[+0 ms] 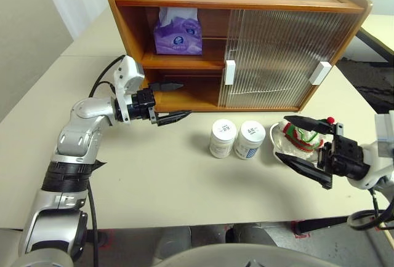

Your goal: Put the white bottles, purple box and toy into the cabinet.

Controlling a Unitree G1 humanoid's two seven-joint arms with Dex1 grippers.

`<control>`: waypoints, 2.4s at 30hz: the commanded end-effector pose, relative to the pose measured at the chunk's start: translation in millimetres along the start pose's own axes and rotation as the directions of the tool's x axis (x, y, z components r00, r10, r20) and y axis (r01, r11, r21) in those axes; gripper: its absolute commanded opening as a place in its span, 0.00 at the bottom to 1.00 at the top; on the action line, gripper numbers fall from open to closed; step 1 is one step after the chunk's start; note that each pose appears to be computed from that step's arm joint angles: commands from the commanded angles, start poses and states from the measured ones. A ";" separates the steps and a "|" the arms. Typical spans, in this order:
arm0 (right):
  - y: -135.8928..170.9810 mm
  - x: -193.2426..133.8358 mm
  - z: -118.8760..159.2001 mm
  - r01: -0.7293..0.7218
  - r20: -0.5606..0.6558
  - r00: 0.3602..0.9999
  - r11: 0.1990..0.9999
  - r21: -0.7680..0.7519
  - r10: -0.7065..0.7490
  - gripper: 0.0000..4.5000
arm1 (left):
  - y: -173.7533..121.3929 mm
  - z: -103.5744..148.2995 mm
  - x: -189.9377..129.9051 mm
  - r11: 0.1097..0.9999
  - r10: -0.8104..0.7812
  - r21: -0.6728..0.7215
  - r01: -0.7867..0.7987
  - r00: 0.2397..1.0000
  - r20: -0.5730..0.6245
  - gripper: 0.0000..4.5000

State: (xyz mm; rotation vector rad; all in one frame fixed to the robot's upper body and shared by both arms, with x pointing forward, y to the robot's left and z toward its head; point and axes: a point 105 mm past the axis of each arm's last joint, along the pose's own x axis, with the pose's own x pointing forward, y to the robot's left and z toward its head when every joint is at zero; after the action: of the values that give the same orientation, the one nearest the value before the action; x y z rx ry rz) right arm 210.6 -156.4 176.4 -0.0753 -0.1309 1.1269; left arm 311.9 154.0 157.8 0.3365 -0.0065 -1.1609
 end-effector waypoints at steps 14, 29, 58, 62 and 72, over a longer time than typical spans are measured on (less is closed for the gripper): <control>2.4 7.9 0.0 -0.027 -0.028 0.999 1.000 -0.004 0.026 1.00 | -54.4 -52.6 18.2 0.938 -0.326 -0.149 0.313 0.943 -0.073 0.99; 5.3 2.0 -7.7 -0.010 -0.039 0.999 1.000 0.001 0.010 1.00 | -63.5 -76.8 51.6 0.936 -0.341 -0.148 0.319 0.927 -0.156 0.99; 2.3 -17.3 -24.8 0.041 -0.041 0.998 0.999 0.033 -0.040 1.00 | -79.5 -91.7 83.2 0.920 -0.343 -0.237 0.311 0.933 -0.108 0.67; -1.5 -18.5 -21.7 0.086 0.008 0.996 0.996 0.039 -0.086 1.00 | -81.8 -93.4 82.8 0.918 -0.351 -0.240 0.317 0.929 -0.114 0.67; -4.2 -11.4 -13.8 0.146 0.094 0.984 0.987 0.066 -0.152 1.00 | -56.6 -88.2 59.3 0.954 -0.230 -0.225 0.200 0.966 -0.117 0.67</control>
State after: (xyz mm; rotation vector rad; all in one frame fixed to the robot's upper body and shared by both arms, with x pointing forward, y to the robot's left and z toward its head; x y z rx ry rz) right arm 211.3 -170.6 157.4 0.0375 -0.1693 0.9877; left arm 294.0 91.2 40.1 0.2407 0.3119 -1.3986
